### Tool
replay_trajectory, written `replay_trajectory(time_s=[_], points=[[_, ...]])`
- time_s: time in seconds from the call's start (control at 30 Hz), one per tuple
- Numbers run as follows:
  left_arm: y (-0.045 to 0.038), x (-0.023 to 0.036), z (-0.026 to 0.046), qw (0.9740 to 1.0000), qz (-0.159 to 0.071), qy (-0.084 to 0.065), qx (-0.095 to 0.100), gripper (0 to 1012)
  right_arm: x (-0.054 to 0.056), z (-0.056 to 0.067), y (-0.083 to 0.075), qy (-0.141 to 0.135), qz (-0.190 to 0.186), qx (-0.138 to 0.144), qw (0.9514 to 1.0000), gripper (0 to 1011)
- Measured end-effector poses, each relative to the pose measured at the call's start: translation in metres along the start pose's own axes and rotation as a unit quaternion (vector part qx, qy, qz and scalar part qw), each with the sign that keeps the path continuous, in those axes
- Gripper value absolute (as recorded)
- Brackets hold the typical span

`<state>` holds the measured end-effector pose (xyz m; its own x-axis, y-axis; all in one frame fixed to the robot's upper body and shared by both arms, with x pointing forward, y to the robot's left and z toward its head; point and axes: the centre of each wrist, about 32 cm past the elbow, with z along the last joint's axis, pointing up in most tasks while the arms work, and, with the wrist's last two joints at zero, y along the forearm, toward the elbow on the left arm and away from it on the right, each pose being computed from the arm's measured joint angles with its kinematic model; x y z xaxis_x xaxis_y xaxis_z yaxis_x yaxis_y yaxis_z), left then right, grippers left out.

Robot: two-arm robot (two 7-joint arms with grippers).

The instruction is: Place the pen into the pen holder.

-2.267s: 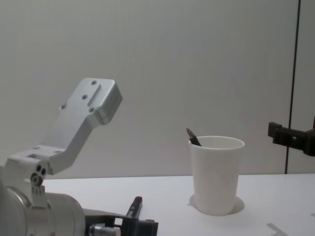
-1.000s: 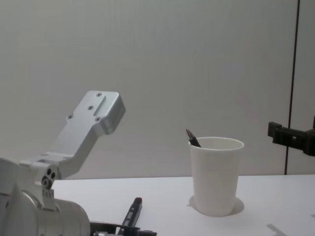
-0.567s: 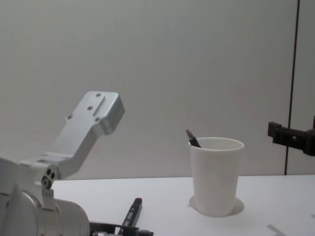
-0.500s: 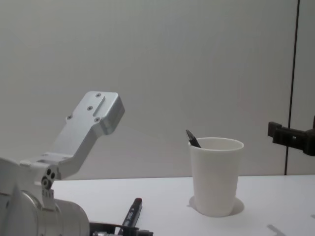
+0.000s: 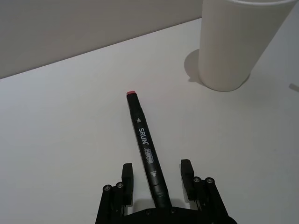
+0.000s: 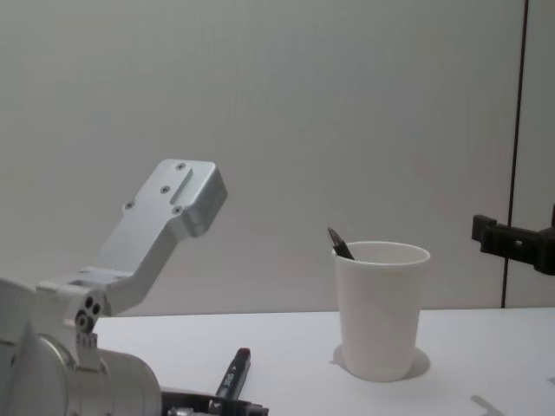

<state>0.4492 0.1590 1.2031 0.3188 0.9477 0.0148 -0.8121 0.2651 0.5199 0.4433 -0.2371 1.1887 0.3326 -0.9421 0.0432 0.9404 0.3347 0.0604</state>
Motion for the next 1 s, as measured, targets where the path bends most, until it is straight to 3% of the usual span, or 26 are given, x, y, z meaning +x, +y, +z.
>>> replay_trajectory(time_s=[0.77,1.0], points=[[-0.0001,0.0007,0.0006,1.0000,-0.004,-0.005,-0.004,393,0.0000,0.0000,0.0000,0.000,0.000,0.000,1.0000,1001],[0.0000,0.0008,0.0005,1.0000,-0.004,-0.004,-0.006,255,0.0000,0.0000,0.0000,0.000,0.000,0.000,1.0000,1001]])
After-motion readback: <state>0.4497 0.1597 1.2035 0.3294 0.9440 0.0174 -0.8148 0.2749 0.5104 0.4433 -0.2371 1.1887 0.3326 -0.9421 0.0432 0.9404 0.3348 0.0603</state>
